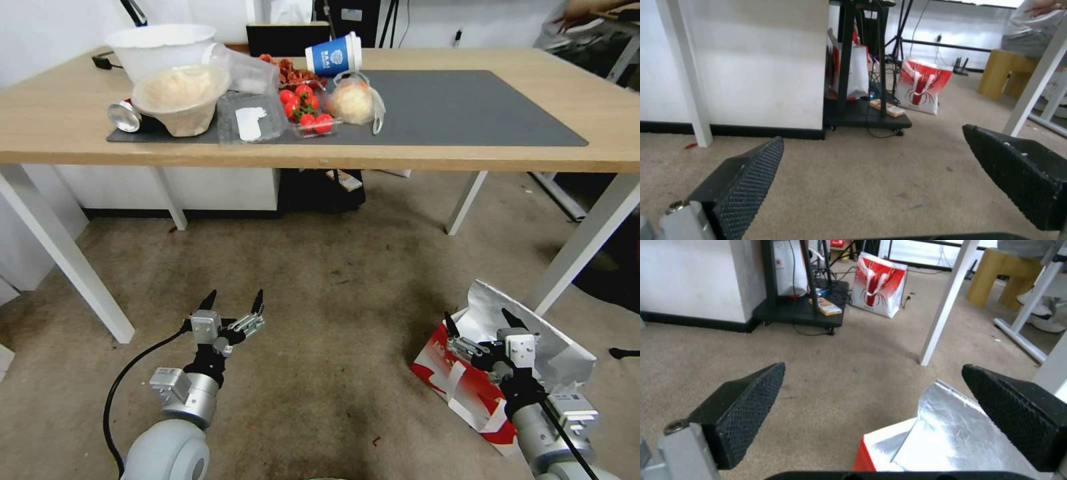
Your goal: Pick up the food delivery bag from the floor and place it on the table.
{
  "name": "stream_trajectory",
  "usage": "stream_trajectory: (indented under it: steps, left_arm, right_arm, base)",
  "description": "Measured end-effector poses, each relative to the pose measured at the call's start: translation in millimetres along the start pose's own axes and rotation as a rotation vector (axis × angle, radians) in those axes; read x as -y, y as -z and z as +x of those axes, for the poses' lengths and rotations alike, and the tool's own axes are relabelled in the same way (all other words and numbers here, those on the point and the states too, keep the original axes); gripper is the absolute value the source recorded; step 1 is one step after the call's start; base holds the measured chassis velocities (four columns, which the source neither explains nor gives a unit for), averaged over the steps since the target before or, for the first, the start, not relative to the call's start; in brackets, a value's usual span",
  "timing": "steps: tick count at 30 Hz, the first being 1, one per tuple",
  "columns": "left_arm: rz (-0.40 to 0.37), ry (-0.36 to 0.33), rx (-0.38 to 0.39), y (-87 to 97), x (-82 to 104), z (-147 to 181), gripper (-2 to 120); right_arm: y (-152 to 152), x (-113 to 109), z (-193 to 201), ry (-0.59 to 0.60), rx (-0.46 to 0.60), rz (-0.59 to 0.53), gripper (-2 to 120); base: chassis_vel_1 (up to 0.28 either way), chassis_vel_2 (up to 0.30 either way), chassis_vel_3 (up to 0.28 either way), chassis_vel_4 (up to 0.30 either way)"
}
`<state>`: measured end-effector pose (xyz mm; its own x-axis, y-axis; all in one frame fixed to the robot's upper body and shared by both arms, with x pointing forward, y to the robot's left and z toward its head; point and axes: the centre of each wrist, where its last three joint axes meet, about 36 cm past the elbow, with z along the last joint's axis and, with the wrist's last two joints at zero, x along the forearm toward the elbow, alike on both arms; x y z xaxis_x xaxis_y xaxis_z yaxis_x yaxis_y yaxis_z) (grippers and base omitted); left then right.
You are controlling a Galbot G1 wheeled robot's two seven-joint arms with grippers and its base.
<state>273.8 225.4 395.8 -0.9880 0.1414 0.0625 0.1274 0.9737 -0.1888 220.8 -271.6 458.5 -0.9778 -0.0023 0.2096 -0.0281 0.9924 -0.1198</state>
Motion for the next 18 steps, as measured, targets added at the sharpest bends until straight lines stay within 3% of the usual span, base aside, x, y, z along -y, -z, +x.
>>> stream_trajectory:
  steps: [18]
  left_arm:
    - [-0.007, -0.014, 0.000, -4.8, 3.6, -1.6, 100]
  right_arm:
    - [0.8, -1.4, -0.4, 0.010, 0.000, -0.011, 100]
  base:
    - [0.000, 0.000, 0.000, 0.000]
